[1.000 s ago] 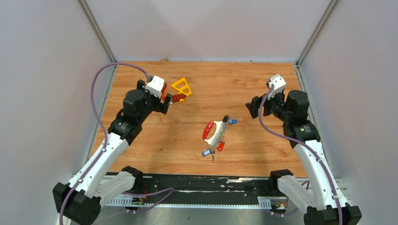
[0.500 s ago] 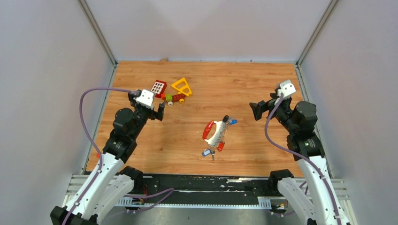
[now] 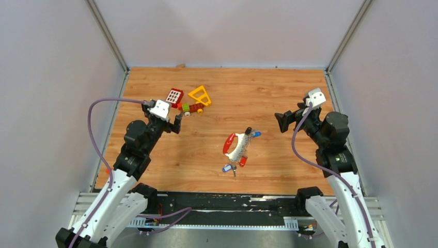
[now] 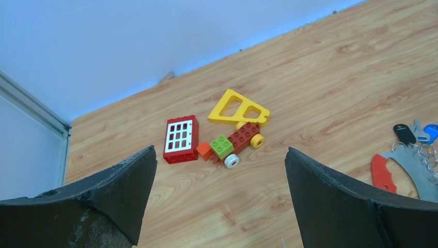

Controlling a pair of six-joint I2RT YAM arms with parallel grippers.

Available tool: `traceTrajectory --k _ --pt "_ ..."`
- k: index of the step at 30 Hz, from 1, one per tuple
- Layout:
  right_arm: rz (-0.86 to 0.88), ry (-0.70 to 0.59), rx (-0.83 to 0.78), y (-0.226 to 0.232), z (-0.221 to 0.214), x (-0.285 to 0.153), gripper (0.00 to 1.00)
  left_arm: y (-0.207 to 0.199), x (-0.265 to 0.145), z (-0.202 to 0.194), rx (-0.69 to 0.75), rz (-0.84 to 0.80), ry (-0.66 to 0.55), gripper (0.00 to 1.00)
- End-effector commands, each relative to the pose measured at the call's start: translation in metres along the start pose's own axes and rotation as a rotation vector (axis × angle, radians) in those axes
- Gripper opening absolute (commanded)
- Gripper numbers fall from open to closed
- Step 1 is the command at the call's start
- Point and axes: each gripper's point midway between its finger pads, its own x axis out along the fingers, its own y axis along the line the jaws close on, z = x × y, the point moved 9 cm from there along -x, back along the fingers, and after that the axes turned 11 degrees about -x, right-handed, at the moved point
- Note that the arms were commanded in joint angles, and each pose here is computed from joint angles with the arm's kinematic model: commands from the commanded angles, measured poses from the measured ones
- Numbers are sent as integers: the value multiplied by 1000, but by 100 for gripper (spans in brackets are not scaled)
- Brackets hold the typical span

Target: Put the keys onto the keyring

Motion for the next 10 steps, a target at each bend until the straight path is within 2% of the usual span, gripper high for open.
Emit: traceTrajectory --k 1,10 --pt "-22 -32 2 -1 4 -1 100 0 1 6 -3 -4 -51 100" --pt "-18 -32 2 -1 4 -1 100 -2 3 1 -2 -35 -40 100"
